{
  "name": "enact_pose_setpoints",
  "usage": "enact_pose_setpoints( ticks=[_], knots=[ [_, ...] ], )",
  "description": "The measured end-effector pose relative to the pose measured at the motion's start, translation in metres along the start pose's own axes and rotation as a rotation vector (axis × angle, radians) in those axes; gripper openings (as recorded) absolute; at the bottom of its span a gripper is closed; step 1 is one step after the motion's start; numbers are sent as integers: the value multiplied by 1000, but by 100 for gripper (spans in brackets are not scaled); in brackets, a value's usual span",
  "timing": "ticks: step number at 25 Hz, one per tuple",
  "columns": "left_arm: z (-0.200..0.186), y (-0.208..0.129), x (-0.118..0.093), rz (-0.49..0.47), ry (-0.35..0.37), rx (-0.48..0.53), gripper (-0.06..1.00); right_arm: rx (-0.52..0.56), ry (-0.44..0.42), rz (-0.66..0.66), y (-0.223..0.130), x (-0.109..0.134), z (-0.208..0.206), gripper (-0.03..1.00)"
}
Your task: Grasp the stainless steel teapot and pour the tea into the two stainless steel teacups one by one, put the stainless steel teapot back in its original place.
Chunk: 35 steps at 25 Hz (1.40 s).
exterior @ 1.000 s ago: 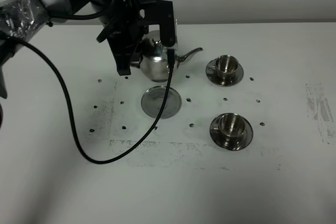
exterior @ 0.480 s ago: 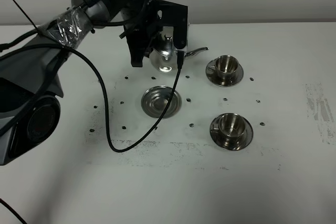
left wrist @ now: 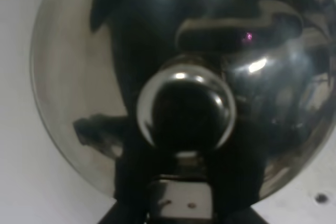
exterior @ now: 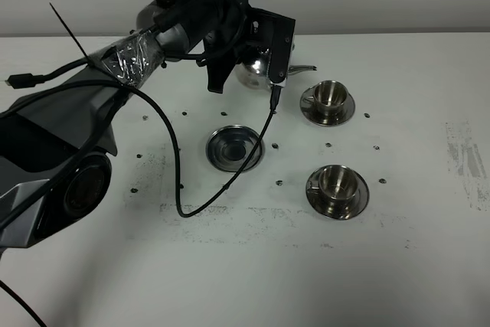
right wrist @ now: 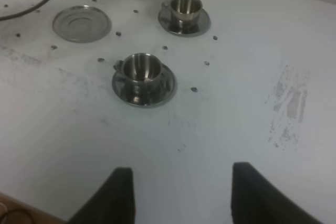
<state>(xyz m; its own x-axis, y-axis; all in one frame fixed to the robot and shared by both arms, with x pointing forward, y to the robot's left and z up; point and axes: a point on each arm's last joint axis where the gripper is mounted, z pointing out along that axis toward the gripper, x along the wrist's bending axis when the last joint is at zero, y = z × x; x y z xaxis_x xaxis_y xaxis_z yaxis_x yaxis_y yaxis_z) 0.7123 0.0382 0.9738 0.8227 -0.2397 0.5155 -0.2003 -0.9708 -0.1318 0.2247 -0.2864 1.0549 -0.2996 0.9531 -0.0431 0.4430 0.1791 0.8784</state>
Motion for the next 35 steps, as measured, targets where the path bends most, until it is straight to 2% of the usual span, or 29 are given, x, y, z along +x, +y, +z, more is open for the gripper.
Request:
enact_pose_setpoints(
  ticks=[9,17,25,35],
  knots=[
    [21,9,-2,56,59,23,18,0,0,0,0,0,0,41],
    [17,20,2,105,155,62,18,0,0,0,0,0,0,41],
    [12,30,4,171,210,92,18,0,0,0,0,0,0,41],
    [21,36,0,287,223,132,18,0,0,0,0,0,0,41]
  ],
)
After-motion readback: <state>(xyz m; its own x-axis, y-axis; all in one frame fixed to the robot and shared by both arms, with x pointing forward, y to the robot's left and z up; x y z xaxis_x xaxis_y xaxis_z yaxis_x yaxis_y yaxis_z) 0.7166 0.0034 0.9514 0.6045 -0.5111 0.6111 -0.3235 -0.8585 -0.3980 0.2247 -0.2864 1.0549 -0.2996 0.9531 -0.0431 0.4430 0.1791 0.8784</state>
